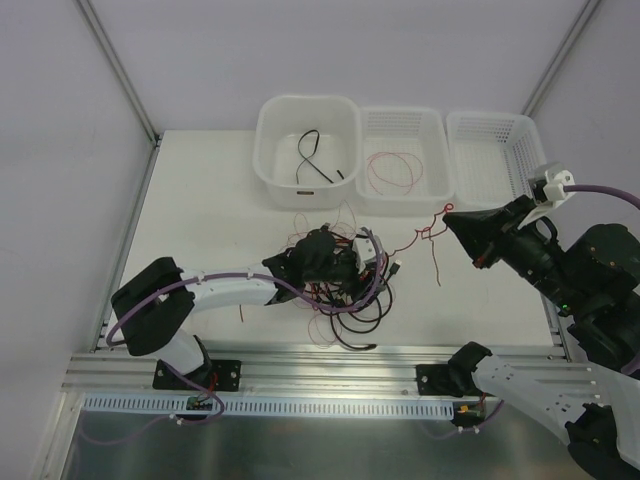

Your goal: Untangle the cables

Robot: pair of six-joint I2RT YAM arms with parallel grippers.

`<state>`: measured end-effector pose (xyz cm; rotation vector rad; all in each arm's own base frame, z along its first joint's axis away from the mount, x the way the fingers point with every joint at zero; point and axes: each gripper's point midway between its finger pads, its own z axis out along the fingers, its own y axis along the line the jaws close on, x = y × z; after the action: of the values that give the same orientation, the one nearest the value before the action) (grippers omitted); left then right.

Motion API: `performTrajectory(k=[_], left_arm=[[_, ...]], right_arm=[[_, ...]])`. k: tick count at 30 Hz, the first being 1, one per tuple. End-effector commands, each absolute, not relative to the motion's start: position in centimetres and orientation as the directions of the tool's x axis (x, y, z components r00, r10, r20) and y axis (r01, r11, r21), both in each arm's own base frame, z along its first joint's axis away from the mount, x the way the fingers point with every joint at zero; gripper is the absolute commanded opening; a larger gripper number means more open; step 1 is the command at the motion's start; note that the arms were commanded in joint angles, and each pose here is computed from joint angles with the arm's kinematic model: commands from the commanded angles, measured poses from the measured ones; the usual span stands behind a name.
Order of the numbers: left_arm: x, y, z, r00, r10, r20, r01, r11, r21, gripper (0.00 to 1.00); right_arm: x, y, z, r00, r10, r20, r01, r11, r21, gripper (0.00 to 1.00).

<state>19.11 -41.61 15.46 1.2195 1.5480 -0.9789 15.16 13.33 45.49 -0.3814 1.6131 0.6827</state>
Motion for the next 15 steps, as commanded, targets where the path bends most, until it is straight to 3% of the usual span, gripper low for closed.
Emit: performTrajectory(k=[1, 3, 5, 15], left_arm=[[20.9, -43.8, 20.3, 0.013, 0.107, -0.994, 0.974, 0.226, 0.037, 0.55], [21.1, -44.2, 20.5, 0.02, 0.101, -0.995, 0.974, 0.221, 0.042, 0.19], [21.2, -44.2, 20.9, 0.031, 0.092, -0.995, 0.973, 0.225, 0.051, 0.0], [21.0, -41.8, 27.8, 0.118, 0.03, -0.993, 0.952, 0.281, 0.121, 0.0]], right_arm=[[14.4, 13.5, 46.2, -0.155, 0.165, -0.974, -0.635, 0.739, 0.226, 0.01], [14.3, 13.5, 45.9, -0.159, 0.164, -0.974, -0.632, 0.74, 0.228, 0.01], [14.3, 13.3, 45.5, -0.162, 0.163, -0.973, -0.626, 0.746, 0.229, 0.01], [16.0, 11.0, 38.6, -0.262, 0.059, -0.963, -0.474, 0.861, 0.181, 0.01]])
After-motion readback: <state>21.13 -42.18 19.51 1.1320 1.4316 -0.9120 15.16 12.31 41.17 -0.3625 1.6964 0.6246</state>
